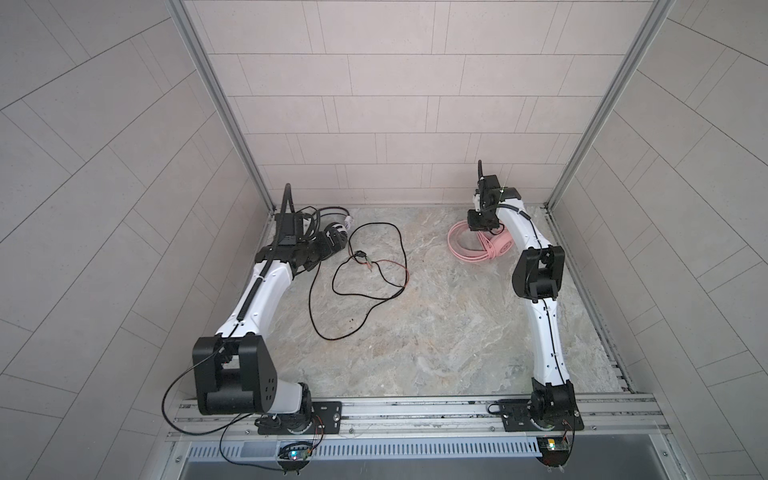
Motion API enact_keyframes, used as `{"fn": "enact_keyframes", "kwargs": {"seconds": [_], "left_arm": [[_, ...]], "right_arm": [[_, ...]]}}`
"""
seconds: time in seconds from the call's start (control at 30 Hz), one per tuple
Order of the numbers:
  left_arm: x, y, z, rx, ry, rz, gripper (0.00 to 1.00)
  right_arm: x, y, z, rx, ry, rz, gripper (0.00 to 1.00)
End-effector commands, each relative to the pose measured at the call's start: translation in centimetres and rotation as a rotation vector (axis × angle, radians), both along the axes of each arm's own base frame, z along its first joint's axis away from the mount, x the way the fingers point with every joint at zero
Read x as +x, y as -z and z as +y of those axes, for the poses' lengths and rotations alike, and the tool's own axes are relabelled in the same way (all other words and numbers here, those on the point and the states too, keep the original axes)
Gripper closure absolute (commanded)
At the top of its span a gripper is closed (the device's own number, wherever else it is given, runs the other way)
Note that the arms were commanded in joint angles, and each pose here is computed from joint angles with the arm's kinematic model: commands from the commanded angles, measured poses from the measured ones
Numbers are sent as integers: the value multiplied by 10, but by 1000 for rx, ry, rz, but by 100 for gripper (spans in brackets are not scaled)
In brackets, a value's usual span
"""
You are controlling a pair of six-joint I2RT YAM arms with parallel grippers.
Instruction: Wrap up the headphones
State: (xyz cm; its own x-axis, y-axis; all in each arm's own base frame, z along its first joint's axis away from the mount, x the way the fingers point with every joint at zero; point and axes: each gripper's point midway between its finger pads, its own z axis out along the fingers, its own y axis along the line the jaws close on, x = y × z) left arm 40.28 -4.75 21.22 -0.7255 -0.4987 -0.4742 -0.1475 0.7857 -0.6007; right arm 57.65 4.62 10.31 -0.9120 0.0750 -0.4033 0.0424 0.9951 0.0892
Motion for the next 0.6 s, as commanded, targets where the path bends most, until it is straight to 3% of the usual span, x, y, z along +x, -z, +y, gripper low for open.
{"fn": "enact_keyframes", "kwargs": {"seconds": [0.0,0.13,0.27,0.57], "left_arm": [[14,-14,29,44,-62,4,0],[33,-3,68,99,-152,78,0],[59,11,94,137,-218,123,0],[153,36,123,205,-198,167,0]], "right_arm": [[-10,-70,-6,-18,13,-101,69],[-36,-97,-17,-55,15,-100,66],[-67,-90,-2,27,-33,-76,64],[-136,-105,54,171,-153,-159,63]]}}
